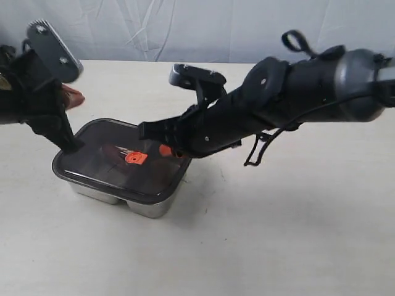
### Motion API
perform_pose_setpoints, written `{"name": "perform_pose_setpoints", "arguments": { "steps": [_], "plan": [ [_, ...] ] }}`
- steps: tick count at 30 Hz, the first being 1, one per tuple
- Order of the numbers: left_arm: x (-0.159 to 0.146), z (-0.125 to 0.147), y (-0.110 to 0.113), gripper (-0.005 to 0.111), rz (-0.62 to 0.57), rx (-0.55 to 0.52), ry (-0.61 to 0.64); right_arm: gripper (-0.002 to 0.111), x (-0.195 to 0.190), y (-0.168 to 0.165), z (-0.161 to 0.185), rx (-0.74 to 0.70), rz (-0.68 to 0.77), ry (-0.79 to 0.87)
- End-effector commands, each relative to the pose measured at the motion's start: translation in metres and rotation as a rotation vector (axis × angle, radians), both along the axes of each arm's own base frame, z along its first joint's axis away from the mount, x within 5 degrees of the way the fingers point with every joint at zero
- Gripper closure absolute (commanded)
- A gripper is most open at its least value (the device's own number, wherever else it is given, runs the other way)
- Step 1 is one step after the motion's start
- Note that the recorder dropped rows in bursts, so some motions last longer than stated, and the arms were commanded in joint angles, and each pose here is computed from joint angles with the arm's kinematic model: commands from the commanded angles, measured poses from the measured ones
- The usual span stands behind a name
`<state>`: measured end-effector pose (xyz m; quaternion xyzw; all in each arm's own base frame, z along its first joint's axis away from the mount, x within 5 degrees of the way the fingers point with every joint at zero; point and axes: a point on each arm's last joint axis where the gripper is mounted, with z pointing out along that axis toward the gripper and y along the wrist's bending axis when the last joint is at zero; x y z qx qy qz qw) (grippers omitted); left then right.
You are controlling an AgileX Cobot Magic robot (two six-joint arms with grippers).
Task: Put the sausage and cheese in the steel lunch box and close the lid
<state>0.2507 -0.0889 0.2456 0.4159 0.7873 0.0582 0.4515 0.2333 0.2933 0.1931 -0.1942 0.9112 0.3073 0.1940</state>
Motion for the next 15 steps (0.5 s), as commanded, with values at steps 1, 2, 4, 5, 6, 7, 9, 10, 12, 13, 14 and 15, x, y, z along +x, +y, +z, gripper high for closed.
{"name": "perform_pose_setpoints", "arguments": {
  "steps": [1,2,4,5,6,7,9,10,12,13,14,15],
  "plan": [
    [-0.035,0.047,0.013,0.106,0.14,-0.3,-0.126,0.109,-0.018,-0.028,0.075,0.012,0.063,-0.211],
    [-0.047,0.059,0.017,0.106,0.16,-0.372,-0.169,0.109,-0.025,-0.04,0.09,0.002,0.052,-0.247],
    [-0.074,0.078,0.026,0.106,0.194,-0.531,-0.217,0.109,-0.042,-0.071,0.111,-0.103,0.059,-0.309],
    [-0.09,0.087,0.03,0.106,0.208,-0.63,-0.225,0.109,-0.054,-0.089,0.119,-0.167,0.062,-0.309],
    [-0.102,0.091,0.033,0.106,0.213,-0.698,-0.217,0.109,-0.063,-0.101,0.123,-0.191,0.064,-0.315],
    [-0.117,0.095,0.036,0.106,0.212,-0.772,-0.212,0.109,-0.074,-0.114,0.127,-0.177,0.058,-0.334],
    [-0.131,0.095,0.039,0.106,0.197,-0.808,-0.204,0.109,-0.086,-0.127,0.128,-0.163,0.055,-0.345],
    [-0.136,0.095,0.04,0.106,0.186,-0.806,-0.199,0.109,-0.092,-0.133,0.128,-0.16,0.054,-0.342],
    [-0.145,0.097,0.041,0.106,0.165,-0.808,-0.195,0.109,-0.1,-0.142,0.129,-0.163,0.056,-0.339],
    [-0.149,0.098,0.042,0.106,0.158,-0.812,-0.201,0.109,-0.103,-0.145,0.131,-0.163,0.057,-0.339],
    [-0.151,0.099,0.043,0.106,0.154,-0.817,-0.212,0.109,-0.105,-0.147,0.133,-0.163,0.057,-0.339],
    [-0.153,0.1,0.043,0.106,0.15,-0.82,-0.219,0.109,-0.107,-0.149,0.135,-0.158,0.056,-0.344]
  ]
}}
